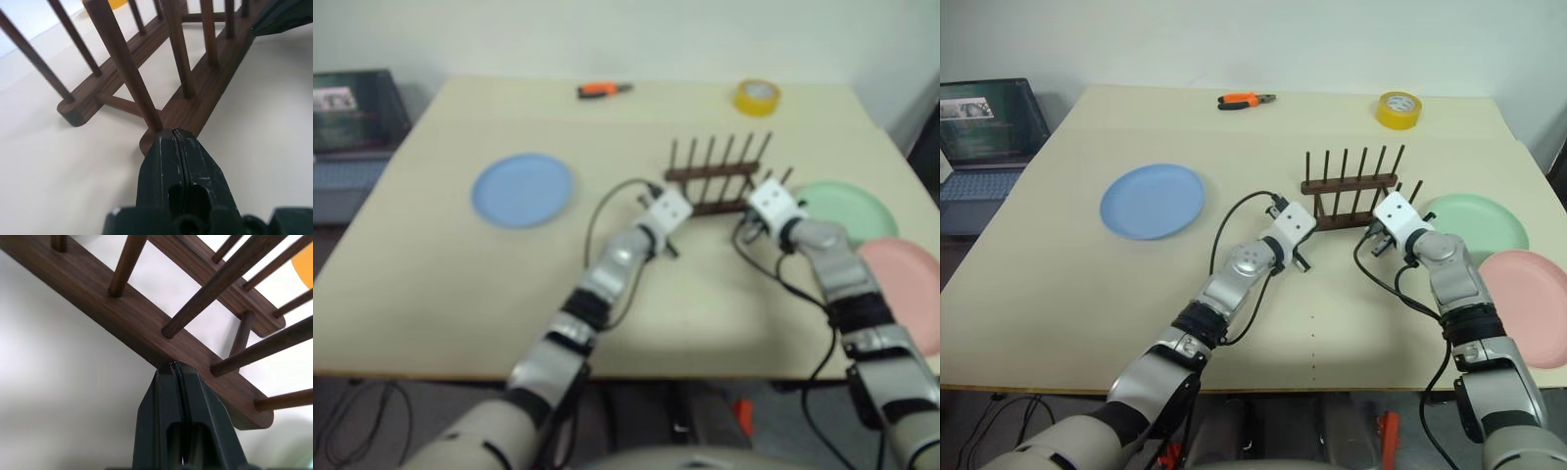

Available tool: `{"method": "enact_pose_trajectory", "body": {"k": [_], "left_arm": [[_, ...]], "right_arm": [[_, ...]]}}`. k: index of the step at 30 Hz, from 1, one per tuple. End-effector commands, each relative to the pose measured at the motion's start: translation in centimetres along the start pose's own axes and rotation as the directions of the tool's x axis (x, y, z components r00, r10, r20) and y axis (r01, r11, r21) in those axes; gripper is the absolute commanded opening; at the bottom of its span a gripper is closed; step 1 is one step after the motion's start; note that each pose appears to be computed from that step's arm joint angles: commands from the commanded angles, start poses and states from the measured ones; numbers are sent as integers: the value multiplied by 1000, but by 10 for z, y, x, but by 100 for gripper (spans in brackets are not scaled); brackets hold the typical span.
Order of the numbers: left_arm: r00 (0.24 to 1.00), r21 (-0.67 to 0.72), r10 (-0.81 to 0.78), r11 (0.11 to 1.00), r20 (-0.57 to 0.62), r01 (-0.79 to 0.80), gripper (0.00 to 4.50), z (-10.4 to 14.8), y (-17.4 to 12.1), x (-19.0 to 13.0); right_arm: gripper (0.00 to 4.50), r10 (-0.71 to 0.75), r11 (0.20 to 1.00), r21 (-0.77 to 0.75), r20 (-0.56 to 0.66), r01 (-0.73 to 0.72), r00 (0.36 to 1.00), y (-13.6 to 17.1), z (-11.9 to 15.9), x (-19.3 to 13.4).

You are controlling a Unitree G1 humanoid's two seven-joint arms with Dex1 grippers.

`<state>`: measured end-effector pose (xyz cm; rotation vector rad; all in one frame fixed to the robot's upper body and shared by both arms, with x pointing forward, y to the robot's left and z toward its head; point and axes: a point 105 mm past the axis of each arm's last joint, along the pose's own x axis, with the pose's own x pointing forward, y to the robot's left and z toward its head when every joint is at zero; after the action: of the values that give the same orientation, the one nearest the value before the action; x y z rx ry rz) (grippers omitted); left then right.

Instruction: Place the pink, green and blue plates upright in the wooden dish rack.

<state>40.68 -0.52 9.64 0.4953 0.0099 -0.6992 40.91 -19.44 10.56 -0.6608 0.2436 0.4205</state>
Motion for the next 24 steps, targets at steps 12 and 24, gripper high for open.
{"method": "enact_pose_trajectory", "body": {"k": [12,24], "left_arm": [[991,43,23,999,131,-29,2,40,31,-24],[944,9,-242,969,225,246,37,96,61,-128]], "right_arm": [[2,37,999,-17,107,-36,994,-10,26,-19],[0,95,994,31,167,-101,981,-31,79,-116]]}}
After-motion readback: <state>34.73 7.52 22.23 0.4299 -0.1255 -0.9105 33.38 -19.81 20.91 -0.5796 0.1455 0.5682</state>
